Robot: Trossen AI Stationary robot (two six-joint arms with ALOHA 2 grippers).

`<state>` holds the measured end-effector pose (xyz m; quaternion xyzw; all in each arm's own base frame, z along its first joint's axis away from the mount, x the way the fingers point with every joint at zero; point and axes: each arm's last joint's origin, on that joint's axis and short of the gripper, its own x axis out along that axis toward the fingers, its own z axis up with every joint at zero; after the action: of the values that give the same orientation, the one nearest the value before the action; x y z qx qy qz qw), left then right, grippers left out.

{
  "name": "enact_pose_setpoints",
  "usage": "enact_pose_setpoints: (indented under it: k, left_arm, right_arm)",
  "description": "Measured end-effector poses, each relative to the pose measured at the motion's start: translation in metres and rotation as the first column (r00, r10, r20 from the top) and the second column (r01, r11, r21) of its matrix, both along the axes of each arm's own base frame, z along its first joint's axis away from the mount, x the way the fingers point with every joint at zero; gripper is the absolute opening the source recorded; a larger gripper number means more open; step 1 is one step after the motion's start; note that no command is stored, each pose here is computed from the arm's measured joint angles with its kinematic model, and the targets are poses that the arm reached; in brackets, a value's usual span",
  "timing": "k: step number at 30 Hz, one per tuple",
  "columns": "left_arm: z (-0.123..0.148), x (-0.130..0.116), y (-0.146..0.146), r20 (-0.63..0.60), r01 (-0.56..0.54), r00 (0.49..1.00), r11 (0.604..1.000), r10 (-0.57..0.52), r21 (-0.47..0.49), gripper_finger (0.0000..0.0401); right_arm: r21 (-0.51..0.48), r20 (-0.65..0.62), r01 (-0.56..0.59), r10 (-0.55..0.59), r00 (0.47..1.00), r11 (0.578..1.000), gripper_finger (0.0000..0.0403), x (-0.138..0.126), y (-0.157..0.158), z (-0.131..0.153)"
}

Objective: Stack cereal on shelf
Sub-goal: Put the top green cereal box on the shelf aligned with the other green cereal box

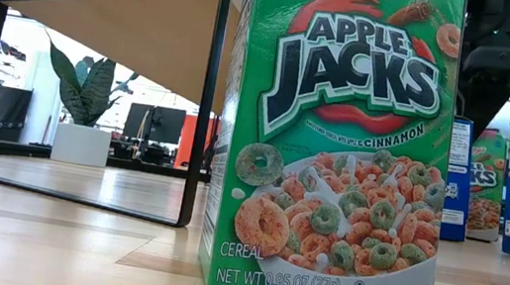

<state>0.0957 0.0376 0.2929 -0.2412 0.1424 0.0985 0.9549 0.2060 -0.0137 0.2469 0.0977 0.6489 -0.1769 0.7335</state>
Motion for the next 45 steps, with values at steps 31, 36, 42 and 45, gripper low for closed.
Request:
enact_pose_setpoints:
  k: [31, 36, 42, 45]
  left_arm:
    - [0.0, 0.0, 0.0, 0.001, -0.016, 1.0, 1.0, 0.016, -0.02, 0.0206]
    - [0.0, 0.0, 0.0, 0.002, -0.017, 1.0, 1.0, 0.017, -0.02, 0.0206]
    - [0.0, 0.0, 0.0, 0.007, -0.019, 1.0, 1.0, 0.019, -0.019, 0.0206]
    - [0.0, 0.0, 0.0, 0.008, -0.021, 1.0, 0.999, 0.022, -0.027, 0.0206]
  right_arm:
    - [-0.433, 0.471, -0.249, 0.454, 0.756, 0.866, 0.0118, 0.027, -0.006, 0.171]
    - [-0.502, 0.438, -0.35, 0.582, 0.686, 0.791, 0.0118, 0.038, 0.006, 0.171]
    - [-0.588, 0.331, -0.489, 0.743, 0.582, 0.645, 0.0118, 0.059, 0.026, 0.162]
    - [-0.627, 0.287, -0.522, 0.794, 0.536, 0.578, 0.0118, 0.065, 0.032, 0.161]
